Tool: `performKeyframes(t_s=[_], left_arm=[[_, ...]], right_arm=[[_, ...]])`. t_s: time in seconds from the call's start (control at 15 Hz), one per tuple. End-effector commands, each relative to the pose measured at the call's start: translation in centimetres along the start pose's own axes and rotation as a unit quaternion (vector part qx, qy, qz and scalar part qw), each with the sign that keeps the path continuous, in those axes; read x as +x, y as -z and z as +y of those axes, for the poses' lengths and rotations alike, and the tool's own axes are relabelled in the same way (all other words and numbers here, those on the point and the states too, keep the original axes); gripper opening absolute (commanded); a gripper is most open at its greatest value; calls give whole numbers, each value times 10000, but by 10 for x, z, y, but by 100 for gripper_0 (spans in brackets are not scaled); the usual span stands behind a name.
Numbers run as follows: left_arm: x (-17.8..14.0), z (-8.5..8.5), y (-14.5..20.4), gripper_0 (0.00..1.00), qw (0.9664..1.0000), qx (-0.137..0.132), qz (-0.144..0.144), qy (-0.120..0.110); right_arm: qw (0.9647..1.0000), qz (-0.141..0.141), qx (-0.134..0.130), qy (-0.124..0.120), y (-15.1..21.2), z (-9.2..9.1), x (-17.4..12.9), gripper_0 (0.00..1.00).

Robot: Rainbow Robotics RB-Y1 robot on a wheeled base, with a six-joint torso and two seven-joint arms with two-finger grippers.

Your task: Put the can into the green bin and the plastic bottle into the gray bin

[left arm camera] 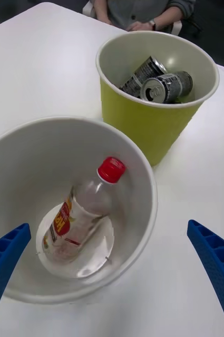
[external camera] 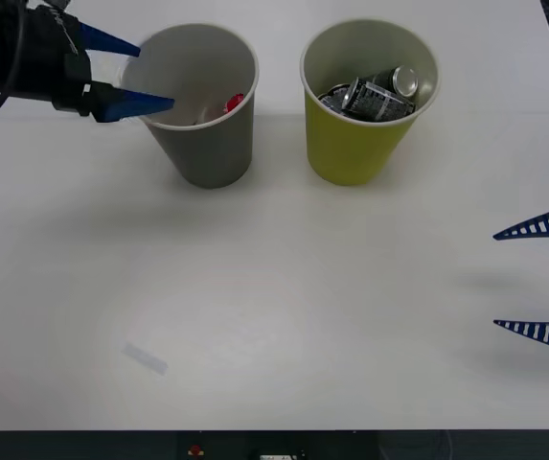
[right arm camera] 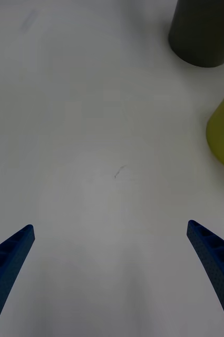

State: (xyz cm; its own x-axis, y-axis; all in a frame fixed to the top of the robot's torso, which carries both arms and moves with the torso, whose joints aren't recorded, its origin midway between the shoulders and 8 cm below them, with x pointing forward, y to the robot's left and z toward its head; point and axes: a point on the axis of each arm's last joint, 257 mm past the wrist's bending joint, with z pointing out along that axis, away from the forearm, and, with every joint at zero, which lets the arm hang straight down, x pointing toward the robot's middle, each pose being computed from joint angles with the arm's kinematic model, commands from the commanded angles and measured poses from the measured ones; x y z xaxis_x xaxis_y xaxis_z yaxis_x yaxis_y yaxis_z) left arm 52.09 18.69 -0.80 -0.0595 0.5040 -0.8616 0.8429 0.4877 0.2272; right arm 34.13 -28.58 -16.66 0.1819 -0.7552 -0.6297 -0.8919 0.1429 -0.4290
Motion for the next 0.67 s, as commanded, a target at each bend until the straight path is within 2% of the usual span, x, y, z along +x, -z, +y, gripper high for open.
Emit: performKeyframes(t_s=[0.07,0.47,0.67], left_arm=[[19,-11,20,100,9996,74,-29,-276],[65,-40,61,100,9972,269,70,-700],[85,-56,75,100,9947,373,116,-952]], right_arm=[[10000,0,0,0,0,0,0,100],[10000,0,0,0,0,0,0,100],[10000,0,0,0,0,0,0,100]])
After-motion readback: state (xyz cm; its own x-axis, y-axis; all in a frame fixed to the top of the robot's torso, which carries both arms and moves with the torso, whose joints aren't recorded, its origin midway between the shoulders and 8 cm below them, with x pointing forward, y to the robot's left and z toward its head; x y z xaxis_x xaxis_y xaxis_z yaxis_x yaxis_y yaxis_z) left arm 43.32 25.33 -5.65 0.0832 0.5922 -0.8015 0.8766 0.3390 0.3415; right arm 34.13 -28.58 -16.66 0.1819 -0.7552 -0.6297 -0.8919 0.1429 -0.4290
